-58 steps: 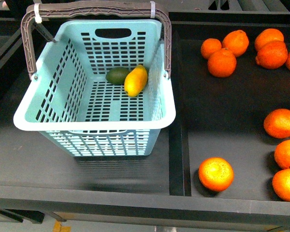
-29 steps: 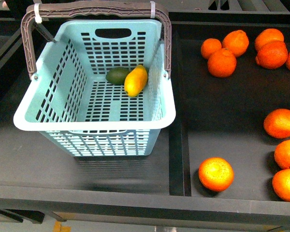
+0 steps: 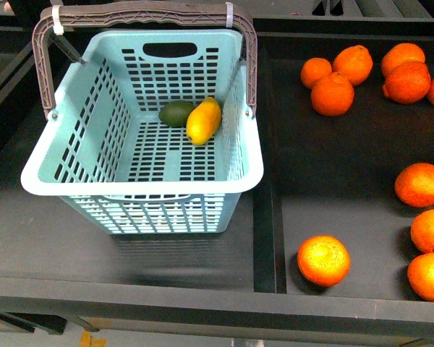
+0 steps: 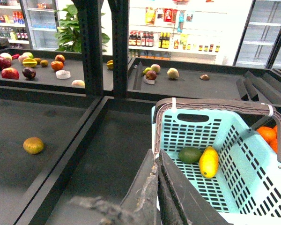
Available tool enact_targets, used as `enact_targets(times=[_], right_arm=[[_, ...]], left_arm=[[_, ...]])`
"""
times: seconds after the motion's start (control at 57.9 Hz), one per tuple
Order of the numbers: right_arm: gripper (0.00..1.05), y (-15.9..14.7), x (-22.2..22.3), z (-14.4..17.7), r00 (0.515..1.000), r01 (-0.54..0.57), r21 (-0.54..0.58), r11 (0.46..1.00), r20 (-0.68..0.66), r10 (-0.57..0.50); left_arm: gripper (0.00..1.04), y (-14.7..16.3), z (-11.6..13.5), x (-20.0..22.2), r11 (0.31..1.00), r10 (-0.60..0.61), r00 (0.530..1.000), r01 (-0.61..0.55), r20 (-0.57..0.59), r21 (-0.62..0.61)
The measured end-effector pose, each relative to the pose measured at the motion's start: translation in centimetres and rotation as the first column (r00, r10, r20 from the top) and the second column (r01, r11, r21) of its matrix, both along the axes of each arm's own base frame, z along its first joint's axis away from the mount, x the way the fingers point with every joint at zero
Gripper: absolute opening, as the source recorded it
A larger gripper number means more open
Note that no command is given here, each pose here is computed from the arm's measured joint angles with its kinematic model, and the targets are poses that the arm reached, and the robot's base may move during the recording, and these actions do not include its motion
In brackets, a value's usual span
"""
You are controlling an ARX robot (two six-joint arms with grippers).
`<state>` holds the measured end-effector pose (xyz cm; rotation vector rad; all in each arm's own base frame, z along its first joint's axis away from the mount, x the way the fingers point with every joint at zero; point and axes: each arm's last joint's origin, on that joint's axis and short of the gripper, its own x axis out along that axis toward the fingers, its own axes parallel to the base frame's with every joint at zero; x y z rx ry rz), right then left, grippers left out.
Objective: Pick mango and avocado into basket
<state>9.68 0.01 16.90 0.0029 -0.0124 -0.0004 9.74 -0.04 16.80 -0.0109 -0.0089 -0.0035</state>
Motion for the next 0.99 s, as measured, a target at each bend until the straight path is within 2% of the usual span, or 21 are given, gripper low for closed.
enact_targets(times=[0.121,0.605,0.674,0.985], right_arm=[[0.96,0.0,0.0,0.0,1.0,0.0,0.0,1.0,0.0,0.0],[0.96,0.0,0.0,0.0,1.0,0.0,0.0,1.0,0.0,0.0],[0.96,0.0,0.0,0.0,1.0,0.0,0.0,1.0,0.0,0.0],[0.96,0.0,0.0,0.0,1.0,0.0,0.0,1.0,0.0,0.0]], left_arm=[[0.03,0.0,0.0,-0.01,1.0,0.0,1.0,0.0,0.0,0.0],[0.98,0.0,0.0,-0.01,1.0,0.0,1.0,0.0,0.0,0.0],[0.95,0.0,0.0,-0.01,1.0,0.0,1.0,0.0,0.0,0.001],[0.96,0.0,0.0,-0.01,1.0,0.0,1.0,0.0,0.0,0.001]])
